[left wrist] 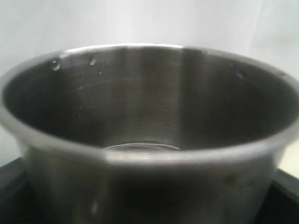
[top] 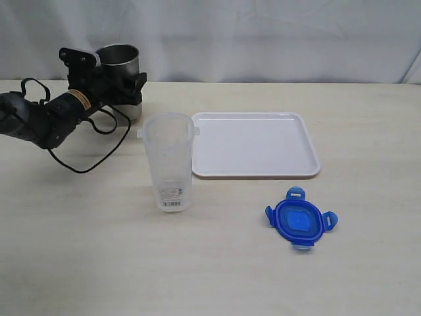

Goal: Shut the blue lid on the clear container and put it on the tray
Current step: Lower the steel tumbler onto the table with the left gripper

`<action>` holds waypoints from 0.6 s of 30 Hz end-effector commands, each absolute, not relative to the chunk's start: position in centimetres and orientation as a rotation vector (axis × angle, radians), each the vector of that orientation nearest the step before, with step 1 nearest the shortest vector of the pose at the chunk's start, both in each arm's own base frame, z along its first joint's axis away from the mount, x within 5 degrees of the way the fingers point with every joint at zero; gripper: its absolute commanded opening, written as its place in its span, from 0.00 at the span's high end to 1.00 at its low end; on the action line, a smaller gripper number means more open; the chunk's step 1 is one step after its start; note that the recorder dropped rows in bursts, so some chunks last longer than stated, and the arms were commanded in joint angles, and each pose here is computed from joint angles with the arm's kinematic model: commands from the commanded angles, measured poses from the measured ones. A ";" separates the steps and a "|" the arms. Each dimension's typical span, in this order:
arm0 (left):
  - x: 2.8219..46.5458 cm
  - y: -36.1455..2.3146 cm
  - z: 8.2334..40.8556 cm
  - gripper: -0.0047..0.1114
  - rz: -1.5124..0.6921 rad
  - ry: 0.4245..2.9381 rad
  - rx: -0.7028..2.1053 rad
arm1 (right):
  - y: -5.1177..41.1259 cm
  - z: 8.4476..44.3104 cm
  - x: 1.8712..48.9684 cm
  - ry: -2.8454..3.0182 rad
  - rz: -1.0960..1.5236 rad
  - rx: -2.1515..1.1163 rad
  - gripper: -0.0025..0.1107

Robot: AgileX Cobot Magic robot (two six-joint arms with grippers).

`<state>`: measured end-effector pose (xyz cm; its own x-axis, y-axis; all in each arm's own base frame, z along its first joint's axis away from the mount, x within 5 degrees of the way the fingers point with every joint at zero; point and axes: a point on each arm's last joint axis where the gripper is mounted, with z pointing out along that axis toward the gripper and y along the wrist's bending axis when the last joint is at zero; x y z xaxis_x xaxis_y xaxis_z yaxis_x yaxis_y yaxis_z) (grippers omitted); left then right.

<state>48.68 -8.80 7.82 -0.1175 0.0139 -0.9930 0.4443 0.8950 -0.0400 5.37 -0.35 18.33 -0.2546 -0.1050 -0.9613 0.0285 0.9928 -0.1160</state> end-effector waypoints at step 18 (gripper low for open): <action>49.6 -8.9 7.5 0.96 -0.412 1.526 0.305 | -0.4 18.3 5.3 1.823 -0.132 -0.050 0.94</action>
<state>49.25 -8.84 6.21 -0.0689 -0.0336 -0.9971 0.4401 0.8959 -0.0606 5.37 -0.35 18.33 -0.2546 -0.1050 -0.9613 0.0285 0.9928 -0.1160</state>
